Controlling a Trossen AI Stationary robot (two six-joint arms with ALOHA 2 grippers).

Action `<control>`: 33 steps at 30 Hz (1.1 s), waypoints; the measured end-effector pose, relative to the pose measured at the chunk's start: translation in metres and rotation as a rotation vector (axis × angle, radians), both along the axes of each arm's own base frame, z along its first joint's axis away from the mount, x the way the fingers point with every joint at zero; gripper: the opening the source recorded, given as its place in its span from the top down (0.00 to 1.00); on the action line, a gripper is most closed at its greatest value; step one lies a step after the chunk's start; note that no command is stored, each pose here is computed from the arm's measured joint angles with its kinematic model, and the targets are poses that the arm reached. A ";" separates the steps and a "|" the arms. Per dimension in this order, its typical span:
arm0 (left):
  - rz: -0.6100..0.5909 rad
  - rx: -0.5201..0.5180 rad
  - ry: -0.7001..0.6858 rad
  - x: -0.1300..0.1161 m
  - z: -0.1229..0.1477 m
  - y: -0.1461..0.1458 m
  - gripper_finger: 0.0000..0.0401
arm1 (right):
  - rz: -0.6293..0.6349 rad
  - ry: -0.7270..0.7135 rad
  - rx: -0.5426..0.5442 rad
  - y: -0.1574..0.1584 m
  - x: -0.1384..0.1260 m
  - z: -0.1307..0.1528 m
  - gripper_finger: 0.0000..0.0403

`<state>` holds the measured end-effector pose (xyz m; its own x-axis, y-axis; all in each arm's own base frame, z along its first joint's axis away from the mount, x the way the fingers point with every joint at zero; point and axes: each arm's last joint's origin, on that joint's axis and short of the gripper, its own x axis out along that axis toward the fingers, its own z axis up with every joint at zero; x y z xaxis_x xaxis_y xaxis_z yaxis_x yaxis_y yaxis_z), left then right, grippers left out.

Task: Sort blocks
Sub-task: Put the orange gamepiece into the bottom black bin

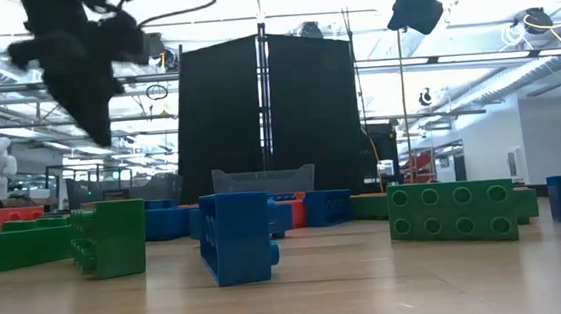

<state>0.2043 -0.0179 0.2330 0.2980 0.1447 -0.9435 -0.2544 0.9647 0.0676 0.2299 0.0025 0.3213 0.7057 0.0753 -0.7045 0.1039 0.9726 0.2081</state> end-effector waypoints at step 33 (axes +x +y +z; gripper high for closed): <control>0.673 0.165 -0.378 -0.052 0.077 0.038 1.00 | -0.346 -0.292 -0.044 -0.094 0.148 0.007 0.93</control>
